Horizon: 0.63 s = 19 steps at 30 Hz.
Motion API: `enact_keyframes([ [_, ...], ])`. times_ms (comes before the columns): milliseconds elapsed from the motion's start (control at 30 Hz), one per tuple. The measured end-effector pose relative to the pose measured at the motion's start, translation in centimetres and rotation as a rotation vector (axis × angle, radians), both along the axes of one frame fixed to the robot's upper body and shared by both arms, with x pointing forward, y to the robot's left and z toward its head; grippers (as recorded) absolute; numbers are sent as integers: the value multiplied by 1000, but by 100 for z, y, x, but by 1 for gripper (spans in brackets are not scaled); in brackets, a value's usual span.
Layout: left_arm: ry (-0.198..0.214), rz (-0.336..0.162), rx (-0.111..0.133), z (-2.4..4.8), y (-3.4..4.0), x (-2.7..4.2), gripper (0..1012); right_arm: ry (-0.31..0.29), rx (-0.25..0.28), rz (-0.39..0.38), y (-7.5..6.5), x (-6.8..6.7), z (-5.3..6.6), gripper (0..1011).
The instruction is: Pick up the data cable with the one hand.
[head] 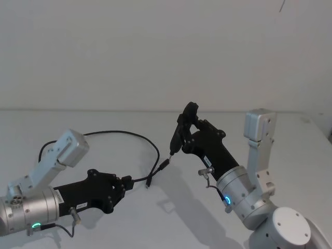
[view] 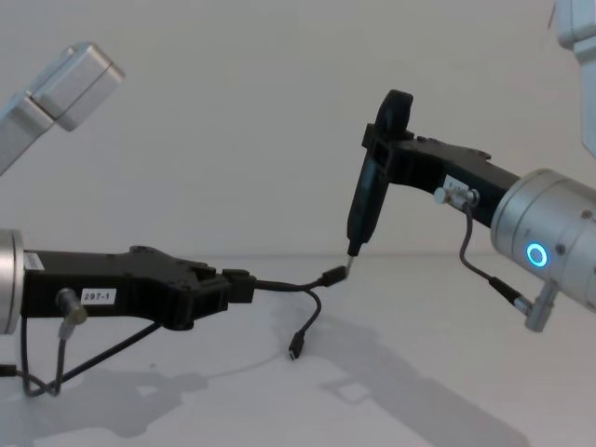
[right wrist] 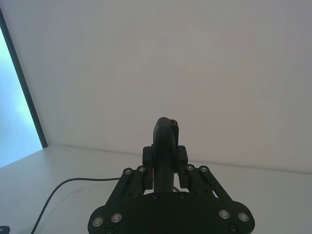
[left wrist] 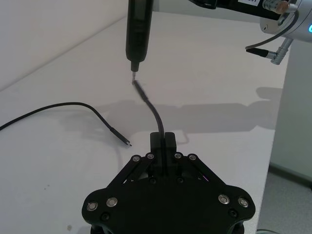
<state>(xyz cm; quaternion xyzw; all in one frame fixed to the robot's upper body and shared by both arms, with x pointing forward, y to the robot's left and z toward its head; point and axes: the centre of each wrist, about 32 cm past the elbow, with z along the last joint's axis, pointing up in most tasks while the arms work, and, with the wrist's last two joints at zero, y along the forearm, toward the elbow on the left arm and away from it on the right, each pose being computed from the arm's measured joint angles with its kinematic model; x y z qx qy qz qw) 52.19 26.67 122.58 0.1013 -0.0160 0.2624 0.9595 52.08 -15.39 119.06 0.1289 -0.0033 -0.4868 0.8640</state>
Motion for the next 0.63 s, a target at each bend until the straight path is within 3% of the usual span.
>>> enact_keyframes([
  [633,0,0,0,0,0,0,41,19,10,-3,9,34,13,279],
])
